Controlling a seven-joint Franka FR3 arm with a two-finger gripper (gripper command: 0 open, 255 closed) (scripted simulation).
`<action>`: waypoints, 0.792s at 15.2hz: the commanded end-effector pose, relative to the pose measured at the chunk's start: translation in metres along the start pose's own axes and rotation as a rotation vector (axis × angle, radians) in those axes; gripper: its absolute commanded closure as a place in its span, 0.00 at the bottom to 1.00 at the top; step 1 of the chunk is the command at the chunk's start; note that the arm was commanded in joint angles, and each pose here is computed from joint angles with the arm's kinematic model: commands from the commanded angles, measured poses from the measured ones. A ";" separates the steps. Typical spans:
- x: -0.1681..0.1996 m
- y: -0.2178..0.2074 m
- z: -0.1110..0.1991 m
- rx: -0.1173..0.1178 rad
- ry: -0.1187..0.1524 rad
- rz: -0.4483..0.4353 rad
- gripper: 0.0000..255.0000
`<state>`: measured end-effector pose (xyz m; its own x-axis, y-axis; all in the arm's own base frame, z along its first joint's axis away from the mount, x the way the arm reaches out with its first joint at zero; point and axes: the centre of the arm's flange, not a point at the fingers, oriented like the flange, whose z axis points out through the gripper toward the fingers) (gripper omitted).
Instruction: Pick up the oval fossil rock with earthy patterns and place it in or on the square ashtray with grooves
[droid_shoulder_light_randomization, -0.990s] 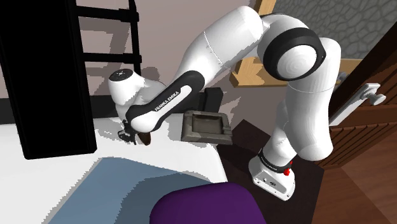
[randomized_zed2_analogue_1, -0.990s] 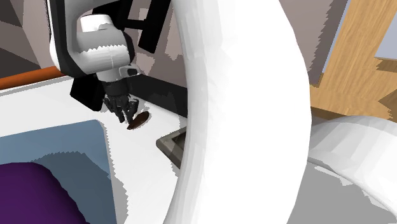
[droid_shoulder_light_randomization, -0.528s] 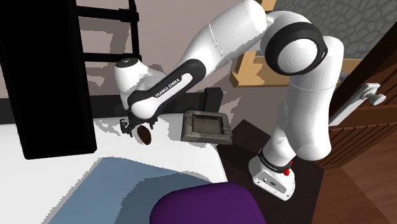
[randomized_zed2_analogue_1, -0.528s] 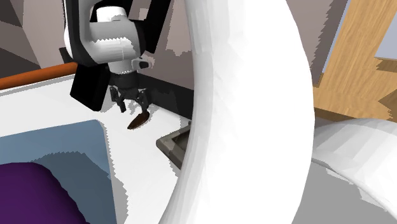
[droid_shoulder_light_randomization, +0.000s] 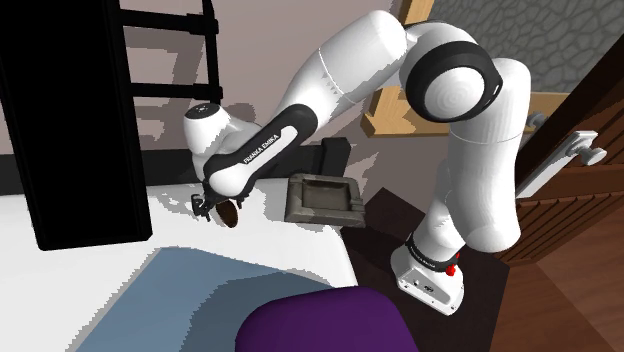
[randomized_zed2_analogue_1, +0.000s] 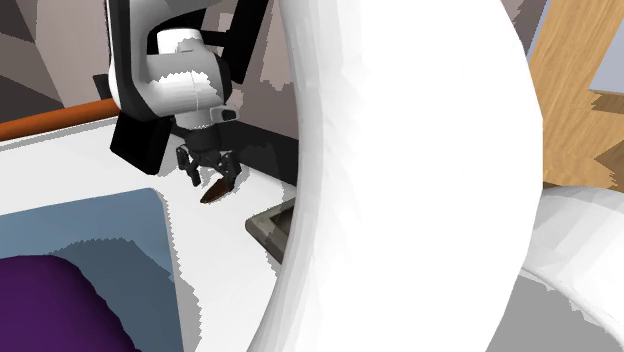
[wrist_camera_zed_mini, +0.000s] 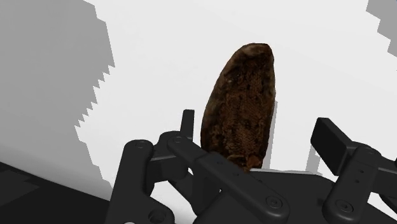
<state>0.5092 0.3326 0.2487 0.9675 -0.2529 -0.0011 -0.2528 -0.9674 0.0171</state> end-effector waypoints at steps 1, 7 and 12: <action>0.000 0.000 0.001 0.000 0.000 0.000 0.00; 0.000 0.000 0.001 0.000 0.000 0.000 1.00; 0.001 0.000 0.000 0.000 0.000 0.000 1.00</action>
<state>0.5095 0.3339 0.2497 0.9680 -0.2508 0.0003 -0.2508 -0.9679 0.0142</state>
